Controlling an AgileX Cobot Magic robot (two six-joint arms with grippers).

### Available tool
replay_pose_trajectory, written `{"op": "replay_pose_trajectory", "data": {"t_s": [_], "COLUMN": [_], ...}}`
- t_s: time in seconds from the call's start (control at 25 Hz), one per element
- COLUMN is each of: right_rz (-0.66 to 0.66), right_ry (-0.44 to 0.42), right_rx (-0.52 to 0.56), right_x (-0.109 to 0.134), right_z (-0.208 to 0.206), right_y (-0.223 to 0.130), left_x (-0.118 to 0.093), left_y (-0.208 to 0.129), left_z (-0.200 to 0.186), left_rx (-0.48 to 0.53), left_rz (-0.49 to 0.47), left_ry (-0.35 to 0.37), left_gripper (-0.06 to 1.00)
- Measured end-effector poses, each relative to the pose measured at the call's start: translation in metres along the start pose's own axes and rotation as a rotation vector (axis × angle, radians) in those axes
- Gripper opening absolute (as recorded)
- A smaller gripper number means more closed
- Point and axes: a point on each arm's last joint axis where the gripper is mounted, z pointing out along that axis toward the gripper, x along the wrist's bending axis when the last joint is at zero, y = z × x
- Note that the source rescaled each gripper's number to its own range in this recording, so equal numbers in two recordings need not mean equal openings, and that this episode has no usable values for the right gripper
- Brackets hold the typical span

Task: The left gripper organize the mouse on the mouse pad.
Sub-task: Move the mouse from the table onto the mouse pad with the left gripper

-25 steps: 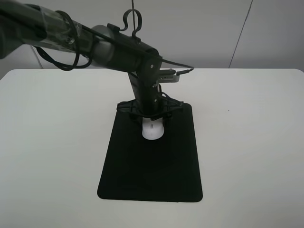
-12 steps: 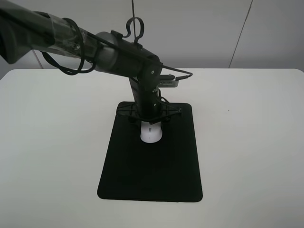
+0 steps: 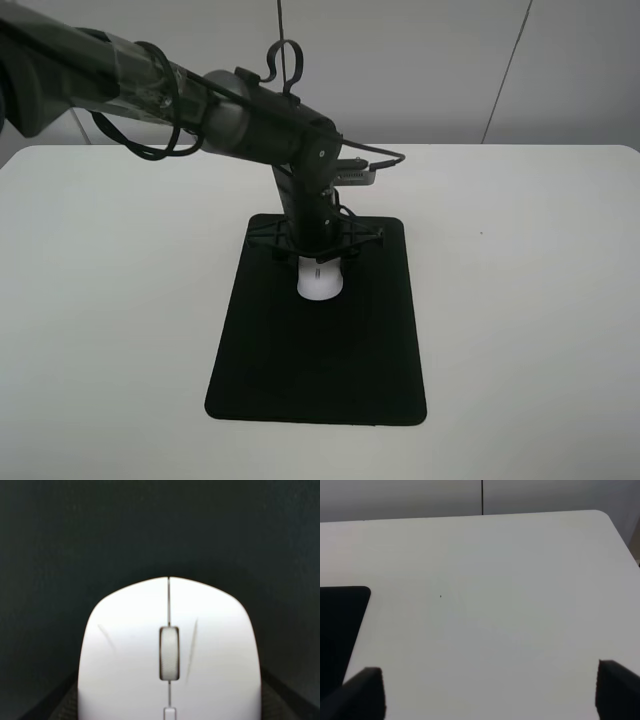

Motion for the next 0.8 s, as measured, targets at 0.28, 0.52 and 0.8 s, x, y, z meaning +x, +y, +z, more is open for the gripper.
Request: {"op": "replay_pose_trajectory", "data": {"t_s": [0.28,0.52,0.8], "right_rz": [0.0,0.0,0.0], "right_ry": [0.0,0.0,0.0], "right_rx": [0.0,0.0,0.0], "right_x": [0.0,0.0,0.0], "right_z": [0.0,0.0,0.0], "right_y": [0.0,0.0,0.0], "left_x": [0.0,0.0006,-0.0027], "left_y": [-0.0002,0.0003,0.0009], "left_z": [0.0,0.0,-0.0004], "left_rx": [0.002,-0.003,-0.012], "left_rz": [-0.019,-0.012,-0.007], "left_ry": [-0.001,0.007,-0.003], "left_gripper": [0.01,0.04,0.94]}}
